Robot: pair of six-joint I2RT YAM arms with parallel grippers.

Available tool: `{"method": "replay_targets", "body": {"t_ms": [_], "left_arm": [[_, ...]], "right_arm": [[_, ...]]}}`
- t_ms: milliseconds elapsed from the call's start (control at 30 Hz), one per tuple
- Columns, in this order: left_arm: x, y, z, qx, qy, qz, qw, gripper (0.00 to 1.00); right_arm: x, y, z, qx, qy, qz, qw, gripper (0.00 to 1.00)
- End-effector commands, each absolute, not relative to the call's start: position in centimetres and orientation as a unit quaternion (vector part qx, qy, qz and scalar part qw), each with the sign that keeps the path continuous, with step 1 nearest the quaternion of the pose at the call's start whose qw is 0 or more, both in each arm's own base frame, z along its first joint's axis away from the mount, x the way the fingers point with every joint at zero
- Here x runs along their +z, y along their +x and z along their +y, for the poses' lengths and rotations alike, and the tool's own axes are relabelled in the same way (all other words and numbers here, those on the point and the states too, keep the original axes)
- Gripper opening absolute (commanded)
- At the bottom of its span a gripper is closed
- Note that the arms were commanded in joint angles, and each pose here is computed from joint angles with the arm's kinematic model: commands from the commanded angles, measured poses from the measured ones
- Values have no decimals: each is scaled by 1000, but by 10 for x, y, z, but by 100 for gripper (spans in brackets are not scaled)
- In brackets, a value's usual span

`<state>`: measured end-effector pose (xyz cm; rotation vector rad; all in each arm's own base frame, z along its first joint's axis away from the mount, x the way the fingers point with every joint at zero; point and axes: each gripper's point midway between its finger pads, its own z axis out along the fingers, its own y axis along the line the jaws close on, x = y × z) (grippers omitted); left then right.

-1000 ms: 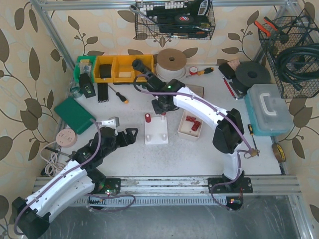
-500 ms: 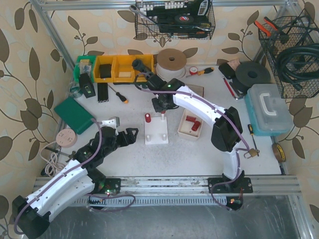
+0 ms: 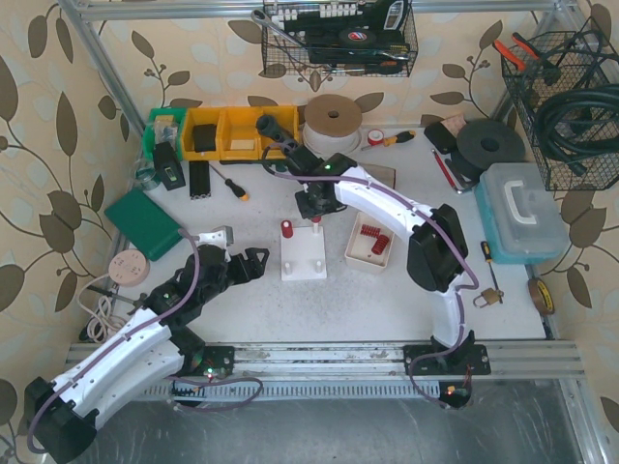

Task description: Install the large spring

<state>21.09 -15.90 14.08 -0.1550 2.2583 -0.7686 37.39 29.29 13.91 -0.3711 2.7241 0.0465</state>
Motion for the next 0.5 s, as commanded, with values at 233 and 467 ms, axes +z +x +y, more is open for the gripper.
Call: {"method": "replay_targets", "body": {"t_ms": [233, 467], "left_arm": [[146, 213, -163, -306, -51, 872, 378, 92], [145, 213, -163, -305, -51, 873, 377, 92]], "right_arm": [[121, 370, 292, 11, -135, 974, 179, 0], [114, 371, 292, 10, -134, 975, 174, 0]]}}
